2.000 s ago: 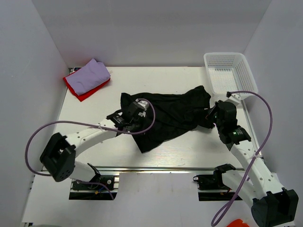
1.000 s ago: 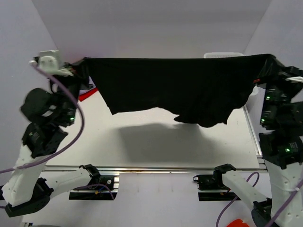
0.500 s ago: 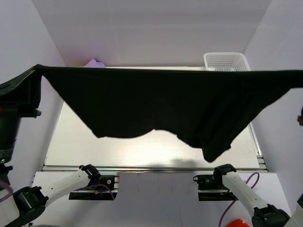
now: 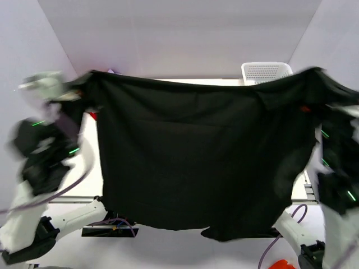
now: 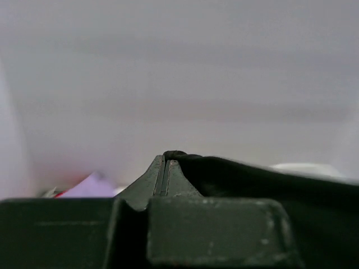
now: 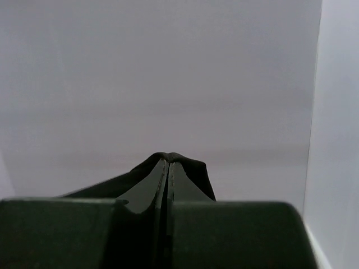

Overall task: Fold and stack the t-shirts
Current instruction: Flatten out the tshirt

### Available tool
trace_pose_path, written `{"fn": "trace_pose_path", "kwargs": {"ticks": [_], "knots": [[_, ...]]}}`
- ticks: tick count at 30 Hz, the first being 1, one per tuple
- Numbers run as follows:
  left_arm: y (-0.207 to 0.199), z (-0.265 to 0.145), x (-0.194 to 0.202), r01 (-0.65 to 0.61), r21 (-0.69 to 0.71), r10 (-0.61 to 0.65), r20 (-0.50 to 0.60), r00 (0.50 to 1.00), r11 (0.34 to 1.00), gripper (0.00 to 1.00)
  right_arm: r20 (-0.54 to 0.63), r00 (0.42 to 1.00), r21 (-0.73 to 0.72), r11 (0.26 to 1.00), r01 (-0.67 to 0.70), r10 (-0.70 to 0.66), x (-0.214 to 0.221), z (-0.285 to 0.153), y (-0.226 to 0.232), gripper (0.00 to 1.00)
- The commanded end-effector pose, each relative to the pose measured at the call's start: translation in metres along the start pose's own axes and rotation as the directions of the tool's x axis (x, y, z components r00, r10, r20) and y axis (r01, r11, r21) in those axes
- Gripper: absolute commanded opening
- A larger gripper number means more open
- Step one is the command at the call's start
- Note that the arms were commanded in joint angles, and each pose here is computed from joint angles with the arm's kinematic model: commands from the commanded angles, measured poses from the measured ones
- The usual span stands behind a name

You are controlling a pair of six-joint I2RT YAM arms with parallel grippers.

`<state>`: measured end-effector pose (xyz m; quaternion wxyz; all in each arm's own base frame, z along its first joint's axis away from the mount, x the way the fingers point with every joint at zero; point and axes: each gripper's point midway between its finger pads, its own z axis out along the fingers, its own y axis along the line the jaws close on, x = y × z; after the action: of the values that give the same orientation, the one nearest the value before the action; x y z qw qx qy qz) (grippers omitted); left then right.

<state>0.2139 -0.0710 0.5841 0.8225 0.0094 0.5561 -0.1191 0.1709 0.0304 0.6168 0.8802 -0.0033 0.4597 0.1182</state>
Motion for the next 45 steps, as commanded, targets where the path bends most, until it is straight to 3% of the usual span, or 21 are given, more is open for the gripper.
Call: {"fn": "trace_pose_path", "kwargs": {"ticks": [1,6,7,9,11,12,13,15,18,19,20,22,23,25,27,33,34,36,37,40,45], "knots": [[0.024,0.034,0.074,-0.143,-0.293,0.109,-0.128,0.986,0.945,0.00,-0.142,0.990,0.104,0.994,0.038,-0.023,0.101,0.043,-0.018,0.00],[0.026,0.059,0.199,-0.321,-0.393,0.195,-0.326,0.925,0.862,0.00,-0.326,0.945,0.212,0.976,0.056,0.017,0.232,0.063,-0.036,0.00],[0.024,0.067,0.240,-0.378,-0.369,0.219,-0.405,0.888,0.849,0.00,-0.384,0.923,0.213,0.975,0.066,0.021,0.268,0.062,-0.037,0.00],[0.040,0.075,0.293,-0.385,-0.393,0.173,-0.476,0.862,0.835,0.00,-0.458,0.888,0.217,0.974,0.063,0.045,0.320,0.060,-0.038,0.00],[0.047,0.081,0.346,-0.371,-0.382,0.117,-0.546,0.829,0.846,0.00,-0.550,0.834,0.205,0.975,0.082,0.045,0.383,0.056,-0.037,0.00],[0.064,0.083,0.393,-0.427,-0.373,0.113,-0.629,0.769,0.824,0.00,-0.575,0.816,0.210,0.974,0.084,0.054,0.399,0.054,-0.039,0.00],[0.072,0.084,0.416,-0.435,-0.381,0.091,-0.659,0.747,0.816,0.00,-0.647,0.761,0.211,0.971,0.115,0.050,0.444,0.048,-0.043,0.00],[0.091,0.088,0.474,-0.464,-0.375,0.035,-0.747,0.664,0.803,0.00,-0.679,0.732,0.212,0.969,0.124,0.055,0.466,0.053,-0.046,0.00],[0.099,0.105,0.510,-0.443,-0.349,0.007,-0.779,0.627,0.826,0.00,-0.796,0.603,0.194,0.966,0.173,0.052,0.540,0.046,-0.051,0.00],[0.107,0.113,0.530,-0.430,-0.347,-0.010,-0.788,0.616,0.834,0.00,-0.796,0.603,0.194,0.965,0.176,0.050,0.548,0.061,-0.052,0.00],[0.111,0.117,0.538,-0.424,-0.345,-0.018,-0.793,0.610,0.837,0.00,-0.825,0.563,0.189,0.963,0.191,0.050,0.571,0.049,-0.055,0.00],[0.123,0.130,0.546,-0.401,-0.360,-0.039,-0.783,0.621,0.842,0.00,-0.817,0.574,0.190,0.964,0.187,0.049,0.572,0.068,-0.056,0.00],[0.125,0.129,0.564,-0.401,-0.338,-0.039,-0.804,0.594,0.851,0.00,-0.834,0.549,0.184,0.964,0.190,0.051,0.590,0.066,-0.056,0.00],[0.130,0.145,0.566,-0.380,-0.344,-0.043,-0.788,0.615,0.859,0.00,-0.829,0.557,0.183,0.966,0.183,0.052,0.592,0.079,-0.057,0.00],[0.133,0.145,0.583,-0.366,-0.328,-0.055,-0.804,0.592,0.871,0.00,-0.852,0.521,0.168,0.969,0.182,0.050,0.610,0.077,-0.055,0.00],[0.144,0.157,0.578,-0.333,-0.330,-0.067,-0.792,0.607,0.884,0.00,-0.869,0.484,0.208,0.961,0.182,0.097,0.610,0.082,-0.059,0.00],[0.147,0.155,0.573,-0.327,-0.332,-0.073,-0.791,0.607,0.885,0.00,-0.897,0.429,0.208,0.959,0.195,0.107,0.610,0.069,-0.060,0.00],[0.145,0.156,0.554,-0.327,-0.325,-0.055,-0.779,0.625,0.887,0.00,-0.900,0.410,0.234,0.959,0.162,0.150,0.600,0.069,-0.056,0.00],[0.146,0.146,0.555,-0.332,-0.322,-0.055,-0.787,0.615,0.887,0.00,-0.928,0.335,0.231,0.958,0.168,0.165,0.596,0.051,-0.053,0.00],[0.144,0.133,0.537,-0.331,-0.322,-0.055,-0.785,0.617,0.887,0.00,-0.951,0.217,0.248,0.962,0.117,0.219,0.582,0.018,-0.043,0.00],[0.141,0.099,0.520,-0.333,-0.301,-0.060,-0.815,0.577,0.893,0.00,-0.954,0.104,0.290,0.954,0.071,0.283,0.549,-0.018,-0.031,0.00]]}}
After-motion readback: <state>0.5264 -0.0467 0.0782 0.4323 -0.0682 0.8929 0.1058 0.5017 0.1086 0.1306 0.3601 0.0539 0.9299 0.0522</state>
